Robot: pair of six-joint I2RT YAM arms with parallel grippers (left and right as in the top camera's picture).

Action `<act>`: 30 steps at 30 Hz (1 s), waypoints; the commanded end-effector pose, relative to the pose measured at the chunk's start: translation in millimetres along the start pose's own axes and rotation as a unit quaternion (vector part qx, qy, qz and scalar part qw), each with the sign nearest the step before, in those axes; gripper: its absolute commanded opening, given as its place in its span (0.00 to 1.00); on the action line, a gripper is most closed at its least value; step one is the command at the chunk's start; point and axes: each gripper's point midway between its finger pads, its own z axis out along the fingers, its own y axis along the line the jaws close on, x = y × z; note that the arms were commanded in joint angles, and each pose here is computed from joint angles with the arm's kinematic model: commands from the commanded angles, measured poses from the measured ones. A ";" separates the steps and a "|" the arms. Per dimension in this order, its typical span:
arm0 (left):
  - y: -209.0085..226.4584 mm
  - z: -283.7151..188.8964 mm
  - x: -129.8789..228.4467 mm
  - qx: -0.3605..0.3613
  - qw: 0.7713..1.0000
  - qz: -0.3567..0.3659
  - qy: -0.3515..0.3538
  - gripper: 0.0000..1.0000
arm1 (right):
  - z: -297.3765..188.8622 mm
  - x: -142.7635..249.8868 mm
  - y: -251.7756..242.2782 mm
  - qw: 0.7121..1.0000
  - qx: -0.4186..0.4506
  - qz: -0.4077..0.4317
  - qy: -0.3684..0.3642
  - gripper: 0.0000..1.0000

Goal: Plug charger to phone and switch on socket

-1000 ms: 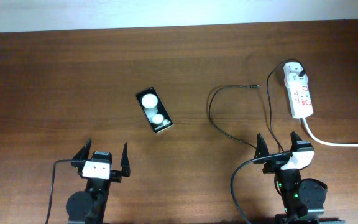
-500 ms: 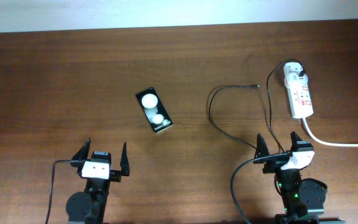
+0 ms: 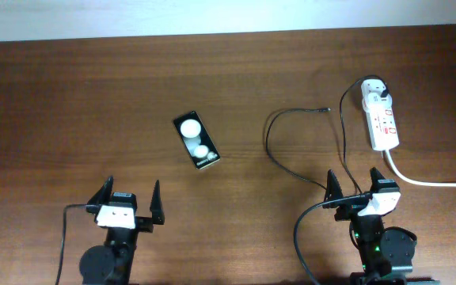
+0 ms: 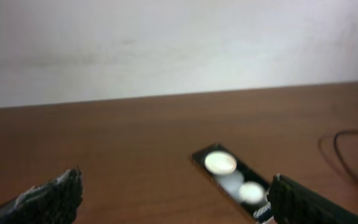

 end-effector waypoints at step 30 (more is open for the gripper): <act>-55.2 170.0 -99.4 -0.105 0.848 -0.211 0.475 0.99 | 0.0 2.4 1.1 1.000 -0.001 0.001 0.001 0.98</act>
